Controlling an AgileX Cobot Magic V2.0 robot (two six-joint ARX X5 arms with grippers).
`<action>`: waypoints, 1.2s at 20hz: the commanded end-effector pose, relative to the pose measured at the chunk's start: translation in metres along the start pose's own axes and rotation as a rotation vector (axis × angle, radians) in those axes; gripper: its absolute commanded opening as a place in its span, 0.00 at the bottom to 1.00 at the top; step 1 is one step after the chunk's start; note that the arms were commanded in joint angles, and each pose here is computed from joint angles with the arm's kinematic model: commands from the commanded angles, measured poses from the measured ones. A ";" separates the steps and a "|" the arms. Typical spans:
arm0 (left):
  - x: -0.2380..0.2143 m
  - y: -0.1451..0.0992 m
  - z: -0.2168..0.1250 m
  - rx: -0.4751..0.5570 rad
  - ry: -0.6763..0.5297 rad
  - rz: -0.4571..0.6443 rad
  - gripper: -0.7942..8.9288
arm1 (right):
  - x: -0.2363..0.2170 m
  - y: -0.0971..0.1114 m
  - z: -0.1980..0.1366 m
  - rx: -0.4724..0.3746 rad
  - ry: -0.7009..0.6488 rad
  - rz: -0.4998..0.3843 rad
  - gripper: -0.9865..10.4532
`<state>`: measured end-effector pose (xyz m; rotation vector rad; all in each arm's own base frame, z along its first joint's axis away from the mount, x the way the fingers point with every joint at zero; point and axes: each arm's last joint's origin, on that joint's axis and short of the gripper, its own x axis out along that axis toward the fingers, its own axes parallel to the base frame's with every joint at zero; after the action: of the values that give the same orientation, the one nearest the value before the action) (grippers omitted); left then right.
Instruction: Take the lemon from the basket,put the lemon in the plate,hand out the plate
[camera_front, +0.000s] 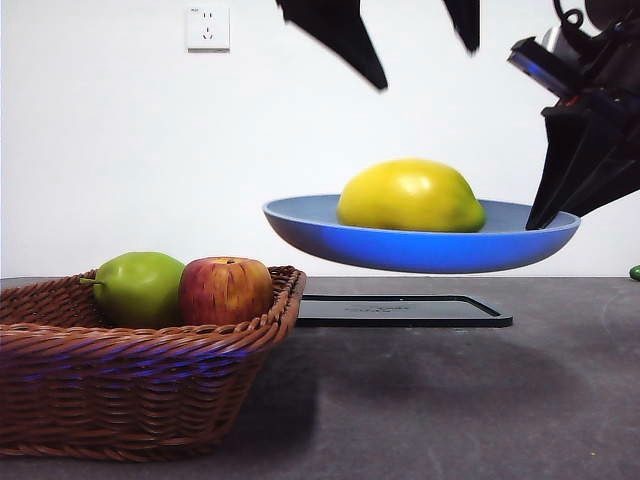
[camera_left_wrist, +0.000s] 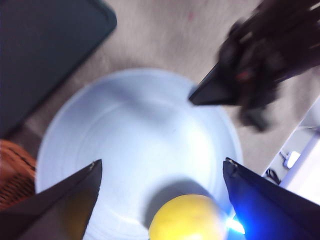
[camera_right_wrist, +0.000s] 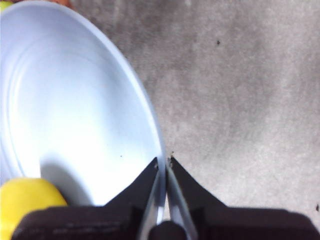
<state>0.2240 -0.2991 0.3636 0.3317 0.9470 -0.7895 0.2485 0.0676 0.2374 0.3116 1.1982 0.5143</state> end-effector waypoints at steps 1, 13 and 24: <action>-0.031 -0.004 0.006 0.044 -0.062 -0.009 0.51 | 0.001 -0.001 0.019 -0.006 -0.001 0.008 0.09; -0.144 0.017 -0.039 0.098 -0.099 0.147 0.51 | 0.035 -0.032 0.153 0.042 -0.064 -0.022 0.09; -0.145 0.017 -0.040 0.109 -0.092 0.146 0.51 | 0.094 -0.085 0.186 0.136 -0.106 -0.056 0.09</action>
<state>0.1647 -0.1971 0.4580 0.4303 0.7741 -0.7146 0.4603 0.0511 0.1857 0.3972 1.1438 0.3568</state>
